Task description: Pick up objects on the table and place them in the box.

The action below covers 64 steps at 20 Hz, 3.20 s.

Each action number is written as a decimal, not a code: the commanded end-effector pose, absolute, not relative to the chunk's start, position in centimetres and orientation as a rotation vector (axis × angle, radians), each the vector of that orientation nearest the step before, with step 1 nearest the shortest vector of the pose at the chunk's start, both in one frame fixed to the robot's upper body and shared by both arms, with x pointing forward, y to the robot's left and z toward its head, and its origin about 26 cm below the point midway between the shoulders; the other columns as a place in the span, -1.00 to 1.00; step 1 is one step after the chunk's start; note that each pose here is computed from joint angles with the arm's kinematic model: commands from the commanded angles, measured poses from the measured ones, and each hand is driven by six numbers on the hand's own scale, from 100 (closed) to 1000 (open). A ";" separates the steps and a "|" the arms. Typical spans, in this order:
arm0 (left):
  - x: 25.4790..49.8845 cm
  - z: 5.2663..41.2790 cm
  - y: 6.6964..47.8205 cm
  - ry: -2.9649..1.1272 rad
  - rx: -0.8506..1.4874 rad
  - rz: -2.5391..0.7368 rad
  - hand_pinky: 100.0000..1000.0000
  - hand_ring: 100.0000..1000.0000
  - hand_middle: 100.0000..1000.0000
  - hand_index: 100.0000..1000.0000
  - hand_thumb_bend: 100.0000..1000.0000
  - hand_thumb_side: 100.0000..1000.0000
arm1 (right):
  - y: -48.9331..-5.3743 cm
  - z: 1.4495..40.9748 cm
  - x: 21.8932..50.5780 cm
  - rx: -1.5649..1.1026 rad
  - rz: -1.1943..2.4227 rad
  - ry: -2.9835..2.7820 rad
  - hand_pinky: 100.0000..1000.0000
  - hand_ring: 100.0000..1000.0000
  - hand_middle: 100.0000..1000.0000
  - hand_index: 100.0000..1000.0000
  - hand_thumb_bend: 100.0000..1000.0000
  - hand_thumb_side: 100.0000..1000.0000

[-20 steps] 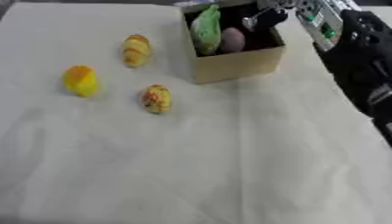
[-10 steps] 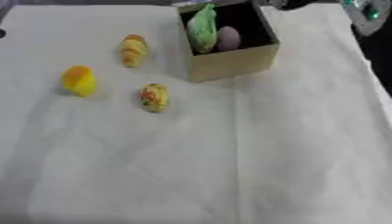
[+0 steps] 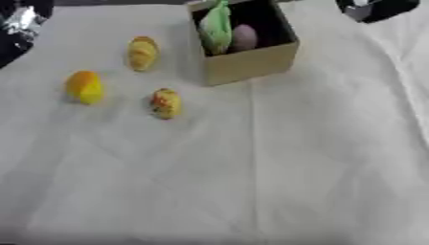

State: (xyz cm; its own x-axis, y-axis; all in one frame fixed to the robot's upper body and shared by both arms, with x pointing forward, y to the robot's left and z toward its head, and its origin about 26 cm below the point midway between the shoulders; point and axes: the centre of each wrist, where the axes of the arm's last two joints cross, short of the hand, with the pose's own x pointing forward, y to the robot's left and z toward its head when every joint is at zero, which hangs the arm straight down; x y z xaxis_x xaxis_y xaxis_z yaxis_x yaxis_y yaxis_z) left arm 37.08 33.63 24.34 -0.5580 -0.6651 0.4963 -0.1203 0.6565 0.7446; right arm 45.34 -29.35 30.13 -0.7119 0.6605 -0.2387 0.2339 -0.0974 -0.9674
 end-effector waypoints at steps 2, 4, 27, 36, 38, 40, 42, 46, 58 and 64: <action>37.9 27.0 35.8 -1.930 0.772 -1.093 0.64 0.50 0.45 0.76 -0.13 0.03 | -31.1 31.6 43.1 -1.015 1.843 -1.960 0.75 0.61 0.40 0.64 -1.00 -0.71; 38.4 28.1 36.7 -1.856 0.838 -1.192 0.64 0.52 0.46 0.77 -0.04 -0.01 | -31.3 31.4 42.2 -1.001 1.812 -1.981 0.75 0.60 0.39 0.62 -1.00 -0.65; 42.2 26.2 42.1 -1.201 0.866 -1.845 0.65 0.56 0.50 0.78 0.15 -0.38 | -28.8 34.0 36.0 -0.807 1.605 -2.026 0.74 0.54 0.30 0.57 -1.00 -0.48; 44.3 28.1 41.4 -1.122 0.842 -1.867 0.63 0.55 0.50 0.80 0.11 -0.34 | -28.9 33.2 35.3 -0.740 1.545 -2.054 0.74 0.51 0.26 0.54 -1.00 -0.32; 44.5 28.5 41.1 -1.130 0.850 -1.850 0.62 0.54 0.49 0.79 0.09 -0.33 | -28.9 32.8 35.0 -0.710 1.514 -2.066 0.74 0.50 0.25 0.54 -1.00 -0.26; 44.8 28.5 40.9 -1.146 0.847 -1.836 0.62 0.53 0.48 0.78 0.06 -0.33 | -28.9 32.4 34.7 -0.684 1.480 -2.079 0.74 0.48 0.23 0.53 -1.00 -0.20; 45.1 28.4 40.7 -1.155 0.840 -1.829 0.62 0.53 0.48 0.77 0.07 -0.34 | -29.0 32.2 34.5 -0.669 1.444 -2.091 0.74 0.48 0.22 0.52 -1.00 -0.16; 45.6 27.7 40.4 -1.132 0.823 -1.839 0.62 0.53 0.48 0.78 0.14 -0.38 | -29.2 32.0 34.1 -0.659 1.387 -2.103 0.74 0.46 0.20 0.52 -1.00 -0.11; 46.8 25.8 39.8 -1.131 0.791 -1.831 0.56 0.44 0.38 0.74 0.03 -0.43 | -29.2 32.1 33.8 -0.654 1.331 -2.129 0.74 0.45 0.17 0.50 -1.00 -0.10; 47.2 24.5 39.6 -1.165 0.784 -1.815 0.52 0.37 0.30 0.66 -0.13 -0.43 | -29.3 32.0 33.8 -0.657 1.306 -2.133 0.73 0.44 0.16 0.50 -1.00 -0.11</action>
State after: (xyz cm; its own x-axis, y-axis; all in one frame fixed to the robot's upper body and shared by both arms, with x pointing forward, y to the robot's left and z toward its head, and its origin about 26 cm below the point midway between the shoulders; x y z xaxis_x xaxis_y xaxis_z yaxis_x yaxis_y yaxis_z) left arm 47.30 38.96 22.87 -0.4674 -0.8830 -0.0433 0.3342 -0.2218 0.9161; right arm 34.32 -29.07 30.94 -0.7249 0.6533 0.2182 0.0913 0.4051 -0.9097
